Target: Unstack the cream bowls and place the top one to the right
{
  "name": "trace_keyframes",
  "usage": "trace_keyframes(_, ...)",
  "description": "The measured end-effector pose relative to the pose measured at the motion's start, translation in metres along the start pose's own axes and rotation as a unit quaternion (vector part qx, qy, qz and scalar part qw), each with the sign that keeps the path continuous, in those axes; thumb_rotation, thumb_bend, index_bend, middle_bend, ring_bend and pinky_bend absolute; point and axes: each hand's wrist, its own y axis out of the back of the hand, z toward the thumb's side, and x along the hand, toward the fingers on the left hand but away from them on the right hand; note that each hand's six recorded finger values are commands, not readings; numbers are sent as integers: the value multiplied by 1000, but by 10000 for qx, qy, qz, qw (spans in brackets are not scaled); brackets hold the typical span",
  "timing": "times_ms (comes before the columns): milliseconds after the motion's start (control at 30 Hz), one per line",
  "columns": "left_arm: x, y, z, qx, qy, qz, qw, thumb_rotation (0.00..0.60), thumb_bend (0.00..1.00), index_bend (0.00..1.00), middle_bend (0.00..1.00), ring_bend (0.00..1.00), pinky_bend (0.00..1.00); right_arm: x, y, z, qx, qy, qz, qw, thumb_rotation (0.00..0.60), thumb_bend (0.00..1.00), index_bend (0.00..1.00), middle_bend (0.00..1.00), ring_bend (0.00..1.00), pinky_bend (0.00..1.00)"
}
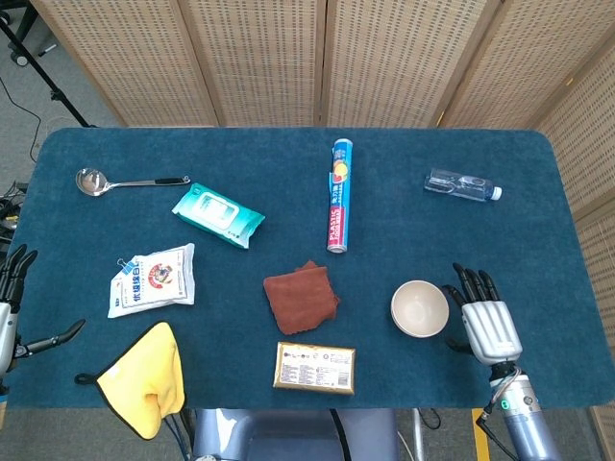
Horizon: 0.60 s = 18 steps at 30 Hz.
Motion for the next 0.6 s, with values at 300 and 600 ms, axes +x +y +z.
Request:
trace_keyframes(300,0,-2,1,-5,0,-37,10000,326,102,0,0,0,0,0,13,-2,301,9,-118,9995,600,330,319,0,0,0)
trace_keyframes(600,0,0,1,-34,2,-17,10000,323,102,0,0,0,0,5,20,-5,540,-4,-54,9985,600,337,337,0,0,0)
